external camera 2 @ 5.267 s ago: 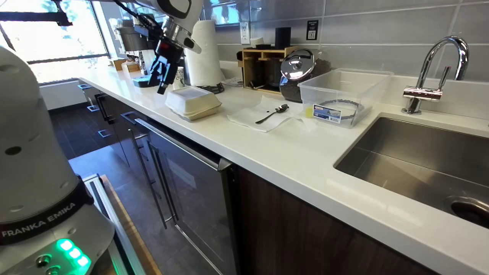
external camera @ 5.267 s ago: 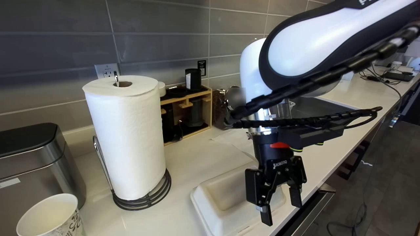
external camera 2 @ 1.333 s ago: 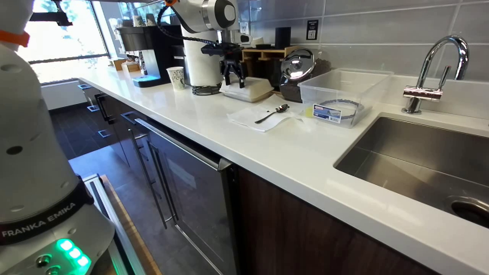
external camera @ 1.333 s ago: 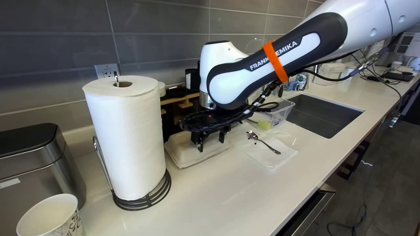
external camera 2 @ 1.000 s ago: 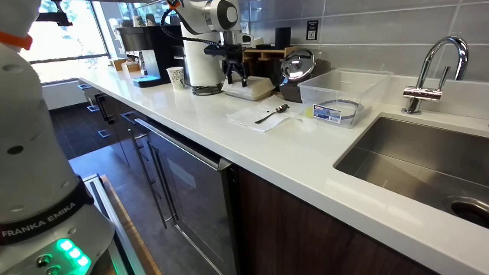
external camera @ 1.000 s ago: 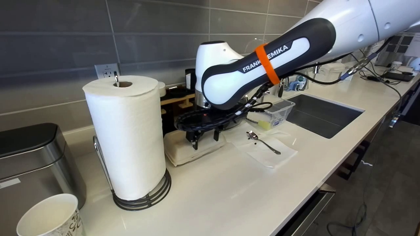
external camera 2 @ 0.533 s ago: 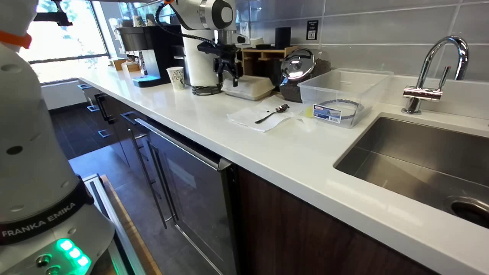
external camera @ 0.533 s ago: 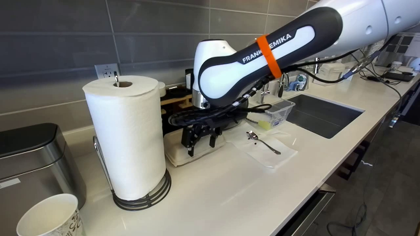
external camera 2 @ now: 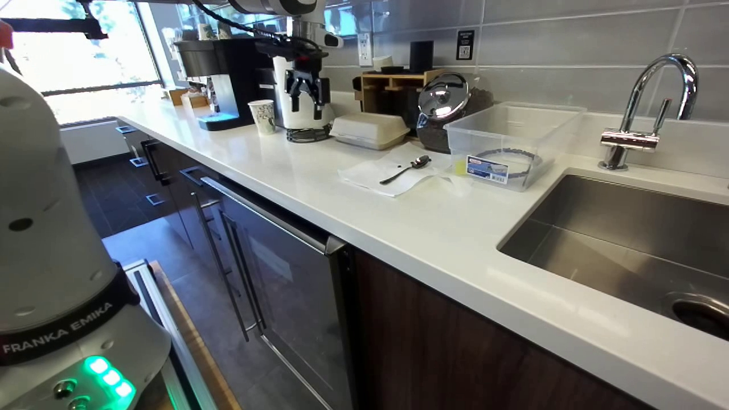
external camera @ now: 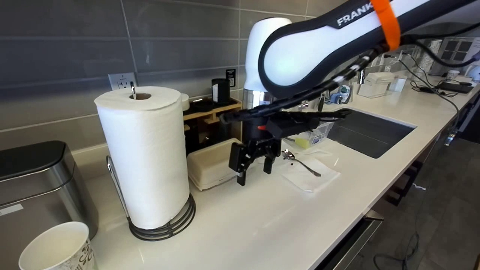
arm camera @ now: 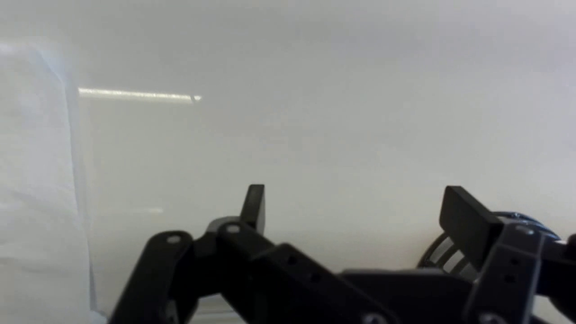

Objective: Push the white food pack forwards then backwards.

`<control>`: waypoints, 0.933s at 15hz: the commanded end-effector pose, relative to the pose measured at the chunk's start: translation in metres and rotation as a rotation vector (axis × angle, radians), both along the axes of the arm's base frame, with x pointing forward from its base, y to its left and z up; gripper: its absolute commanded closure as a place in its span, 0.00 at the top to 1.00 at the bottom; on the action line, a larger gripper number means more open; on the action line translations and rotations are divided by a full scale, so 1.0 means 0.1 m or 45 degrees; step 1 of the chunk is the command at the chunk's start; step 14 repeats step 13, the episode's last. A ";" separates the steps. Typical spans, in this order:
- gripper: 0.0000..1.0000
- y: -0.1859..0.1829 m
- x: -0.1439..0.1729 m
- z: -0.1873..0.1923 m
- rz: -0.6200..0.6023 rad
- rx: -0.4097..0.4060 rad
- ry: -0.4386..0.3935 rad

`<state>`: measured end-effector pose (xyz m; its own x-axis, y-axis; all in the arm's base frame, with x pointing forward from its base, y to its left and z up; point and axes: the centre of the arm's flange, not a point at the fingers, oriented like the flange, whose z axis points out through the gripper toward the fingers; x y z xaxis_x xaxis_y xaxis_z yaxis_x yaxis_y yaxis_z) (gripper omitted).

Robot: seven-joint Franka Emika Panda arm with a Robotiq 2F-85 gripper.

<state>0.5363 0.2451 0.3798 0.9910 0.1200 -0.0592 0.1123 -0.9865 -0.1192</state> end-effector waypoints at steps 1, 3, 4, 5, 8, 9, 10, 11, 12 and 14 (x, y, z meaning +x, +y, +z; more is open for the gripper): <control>1.00 -0.19 -0.68 0.24 -0.067 0.035 0.086; 1.00 -0.25 -0.91 0.35 -0.082 0.025 0.116; 1.00 -0.30 -1.02 0.43 -0.094 -0.025 0.101; 1.00 -0.34 -1.13 0.52 -0.102 -0.047 0.092; 1.00 -0.49 -1.40 0.82 -0.131 -0.085 0.073; 1.00 -0.57 -1.45 0.92 -0.041 -0.099 0.066; 1.00 -0.39 -1.18 0.74 -0.089 -0.066 0.089; 1.00 -0.44 -1.26 0.84 -0.076 -0.075 0.080; 1.00 -0.47 -1.32 0.91 -0.068 -0.077 0.068; 1.00 -0.48 -1.35 0.95 -0.066 -0.077 0.056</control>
